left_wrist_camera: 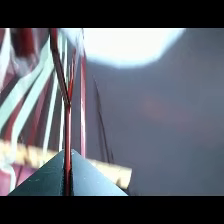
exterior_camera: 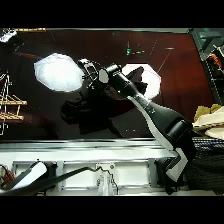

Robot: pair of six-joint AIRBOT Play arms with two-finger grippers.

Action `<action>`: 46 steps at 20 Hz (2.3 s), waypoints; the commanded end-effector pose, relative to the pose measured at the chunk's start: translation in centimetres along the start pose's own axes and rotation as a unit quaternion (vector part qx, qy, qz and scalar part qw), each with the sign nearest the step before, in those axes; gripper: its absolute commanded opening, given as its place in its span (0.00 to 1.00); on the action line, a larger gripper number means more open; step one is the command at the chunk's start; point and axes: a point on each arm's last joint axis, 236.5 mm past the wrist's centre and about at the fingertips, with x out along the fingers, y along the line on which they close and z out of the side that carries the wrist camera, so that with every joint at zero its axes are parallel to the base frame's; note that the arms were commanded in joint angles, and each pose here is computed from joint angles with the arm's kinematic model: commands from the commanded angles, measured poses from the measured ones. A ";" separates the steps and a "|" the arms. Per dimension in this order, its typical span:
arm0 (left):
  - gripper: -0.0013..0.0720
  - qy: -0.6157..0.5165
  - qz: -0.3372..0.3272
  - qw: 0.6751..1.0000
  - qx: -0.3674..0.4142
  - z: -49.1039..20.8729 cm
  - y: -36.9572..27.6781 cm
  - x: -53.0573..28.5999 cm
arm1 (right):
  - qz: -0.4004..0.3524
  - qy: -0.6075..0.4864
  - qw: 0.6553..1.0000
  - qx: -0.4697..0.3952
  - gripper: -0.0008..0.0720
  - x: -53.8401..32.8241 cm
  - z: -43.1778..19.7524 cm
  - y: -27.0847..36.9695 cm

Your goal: Fold the clothes and pants, and hang the long-sleeved shirts on hangers.

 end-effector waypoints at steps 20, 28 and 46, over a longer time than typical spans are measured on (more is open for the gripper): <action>0.03 -0.031 -0.391 0.919 0.039 -11.1 -26.5 -25.9 | 0.001 0.127 0.992 -0.003 0.06 -2.4 -6.1 0.3; 0.03 -0.031 -0.405 0.912 0.060 -11.6 -27.0 -26.2 | 0.003 0.122 0.992 -0.004 0.06 -2.8 -5.9 0.5; 0.03 0.016 -0.509 0.859 0.049 -11.1 -31.0 -26.2 | 0.000 0.116 0.993 -0.018 0.06 -3.5 -5.7 0.4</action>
